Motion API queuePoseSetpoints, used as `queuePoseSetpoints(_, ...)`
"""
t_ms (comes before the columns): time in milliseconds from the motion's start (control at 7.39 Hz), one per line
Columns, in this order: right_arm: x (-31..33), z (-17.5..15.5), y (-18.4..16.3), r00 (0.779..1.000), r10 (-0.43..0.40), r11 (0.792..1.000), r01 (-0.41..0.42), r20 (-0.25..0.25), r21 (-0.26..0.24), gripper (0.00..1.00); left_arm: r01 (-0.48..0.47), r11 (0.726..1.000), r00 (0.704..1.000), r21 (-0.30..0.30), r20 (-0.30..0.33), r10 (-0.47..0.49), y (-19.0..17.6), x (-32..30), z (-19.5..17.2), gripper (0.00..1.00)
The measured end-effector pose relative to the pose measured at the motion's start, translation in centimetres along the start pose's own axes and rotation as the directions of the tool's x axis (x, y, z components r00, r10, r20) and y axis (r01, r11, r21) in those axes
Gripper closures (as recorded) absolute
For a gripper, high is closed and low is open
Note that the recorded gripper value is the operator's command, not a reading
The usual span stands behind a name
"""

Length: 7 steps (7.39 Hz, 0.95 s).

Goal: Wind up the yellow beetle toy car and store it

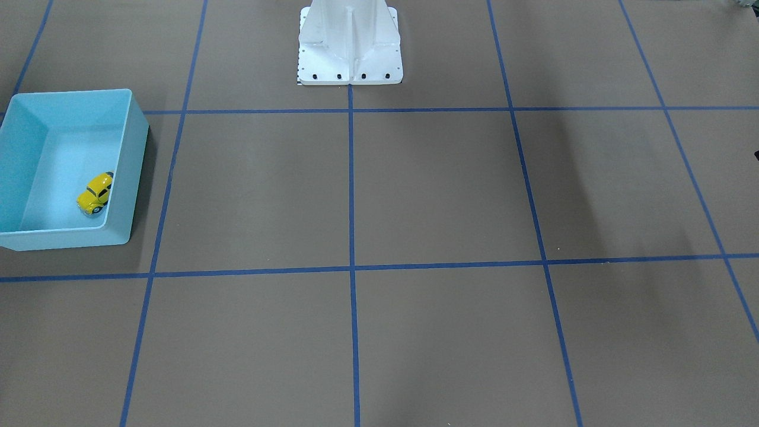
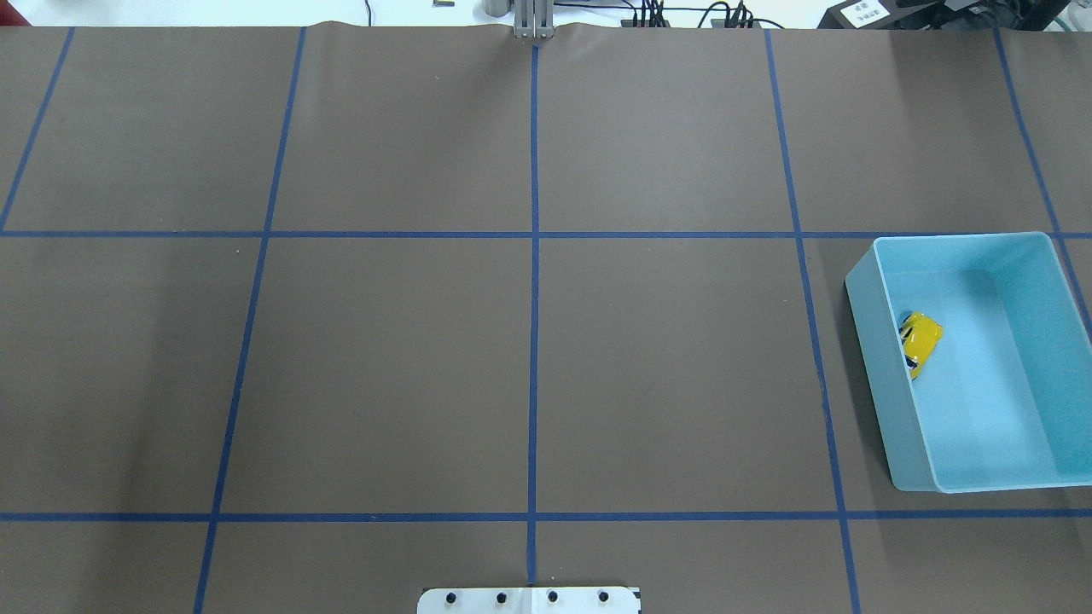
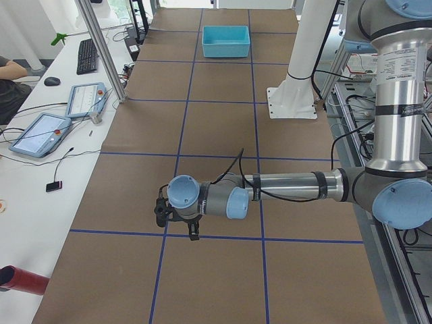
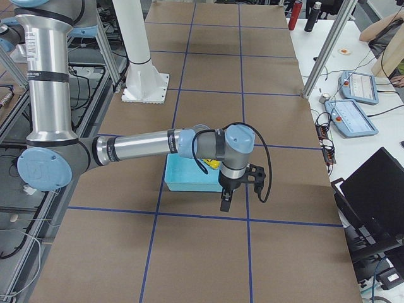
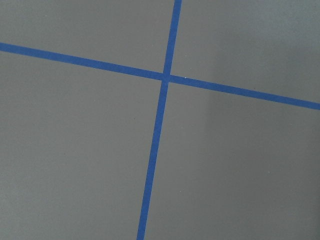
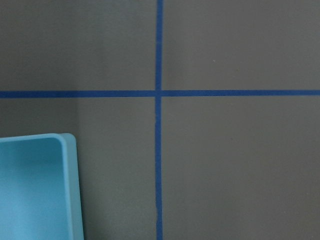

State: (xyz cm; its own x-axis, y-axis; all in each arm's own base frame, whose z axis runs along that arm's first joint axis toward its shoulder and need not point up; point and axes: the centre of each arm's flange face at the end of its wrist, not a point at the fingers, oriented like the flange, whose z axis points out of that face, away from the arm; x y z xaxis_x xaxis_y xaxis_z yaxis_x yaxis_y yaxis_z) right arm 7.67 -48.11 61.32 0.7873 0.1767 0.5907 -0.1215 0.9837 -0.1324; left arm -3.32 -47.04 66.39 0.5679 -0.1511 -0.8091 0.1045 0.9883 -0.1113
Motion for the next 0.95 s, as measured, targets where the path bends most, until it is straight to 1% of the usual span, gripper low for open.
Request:
queuePoseSetpoints(135, 1.6, 0.1, -0.1, 1.0, 0.012, 1.0, -0.012, 0.015, 0.019, 0.01, 0.0, 1.0, 1.0, 0.0, 0.0, 0.0, 0.0, 0.0, 0.0, 0.0)
queuePoseSetpoints(406, 3.3, 1.5, -0.8, 0.998, -0.054, 0.995, 0.051, 0.028, 0.09, 0.01, -0.001, 1.0, 1.0, 0.001, 0.001, 0.001, 0.0, 0.0, 0.0, 0.0)
queuePoseSetpoints(541, 3.6, 1.8, -0.5, 0.996, -0.08, 0.991, 0.076, 0.031, 0.115, 0.01, 0.0, 1.0, 1.0, 0.001, 0.001, 0.0, 0.0, 0.0, 0.0, 0.0)
queuePoseSetpoints(676, 3.8, 1.9, 0.5, 0.995, -0.091, 0.988, 0.087, 0.032, 0.126, 0.01, 0.001, 1.0, 1.0, 0.0, 0.001, -0.001, 0.0, 0.0, 0.0, 0.0)
queuePoseSetpoints(947, 4.4, 2.6, 2.4, 0.995, -0.089, 0.989, 0.083, 0.044, 0.12, 0.01, 0.001, 1.0, 1.0, 0.0, 0.001, -0.001, 0.0, 0.0, 0.0, 0.0)
